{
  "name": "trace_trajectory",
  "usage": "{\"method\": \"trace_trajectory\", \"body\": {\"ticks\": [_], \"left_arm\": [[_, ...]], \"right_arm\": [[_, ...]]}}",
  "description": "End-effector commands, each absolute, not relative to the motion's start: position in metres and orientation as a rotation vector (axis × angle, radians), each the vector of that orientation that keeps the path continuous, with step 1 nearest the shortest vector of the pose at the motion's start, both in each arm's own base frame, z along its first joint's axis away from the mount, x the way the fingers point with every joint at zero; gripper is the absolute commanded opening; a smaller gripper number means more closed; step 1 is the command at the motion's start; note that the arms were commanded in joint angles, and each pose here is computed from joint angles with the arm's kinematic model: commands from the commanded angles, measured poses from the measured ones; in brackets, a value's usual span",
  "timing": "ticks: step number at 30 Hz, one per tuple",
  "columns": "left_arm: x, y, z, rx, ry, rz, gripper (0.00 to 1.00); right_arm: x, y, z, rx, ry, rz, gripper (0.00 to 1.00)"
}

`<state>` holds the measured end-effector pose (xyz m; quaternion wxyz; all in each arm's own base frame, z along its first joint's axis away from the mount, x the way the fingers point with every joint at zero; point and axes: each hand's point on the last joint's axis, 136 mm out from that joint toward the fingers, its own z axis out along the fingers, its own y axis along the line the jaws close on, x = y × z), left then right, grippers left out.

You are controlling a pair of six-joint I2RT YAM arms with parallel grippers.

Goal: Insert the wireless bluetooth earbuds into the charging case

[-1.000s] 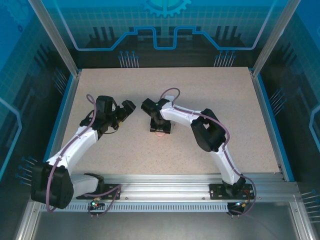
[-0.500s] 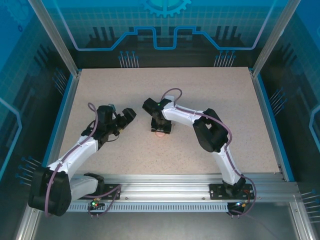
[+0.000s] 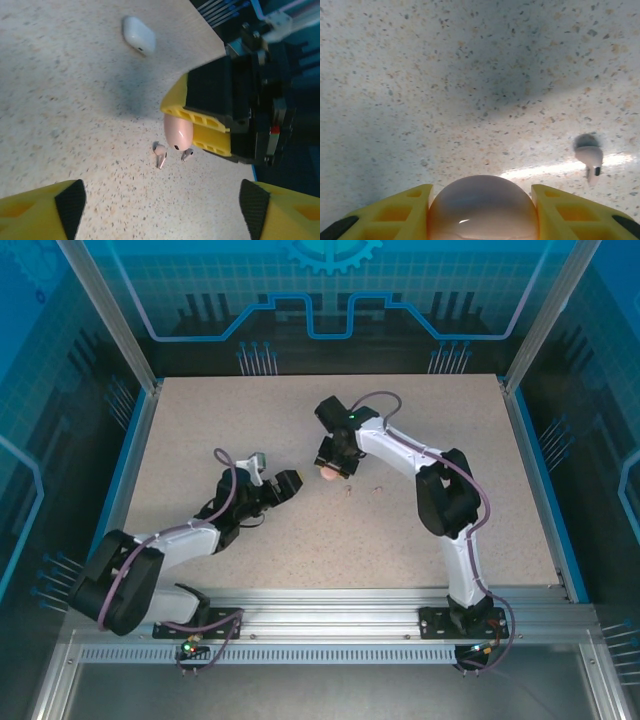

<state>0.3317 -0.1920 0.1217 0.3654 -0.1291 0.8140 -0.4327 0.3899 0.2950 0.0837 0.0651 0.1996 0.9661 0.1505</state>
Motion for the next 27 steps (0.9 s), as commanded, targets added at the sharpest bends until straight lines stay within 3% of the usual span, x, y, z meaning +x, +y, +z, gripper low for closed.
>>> {"method": "trace_trajectory", "body": {"ticks": [1,27], "left_arm": [[0.342,-0.205,0.143,-0.251,1.953,-1.159,0.75],[0.38,-0.233,0.131,-0.333,1.881,-1.187,0.48]], "right_arm": [[0.393,0.314,0.117,0.645,2.885,0.655,0.37],[0.376,0.333,0.132,0.646,2.886,0.777,0.37]]}}
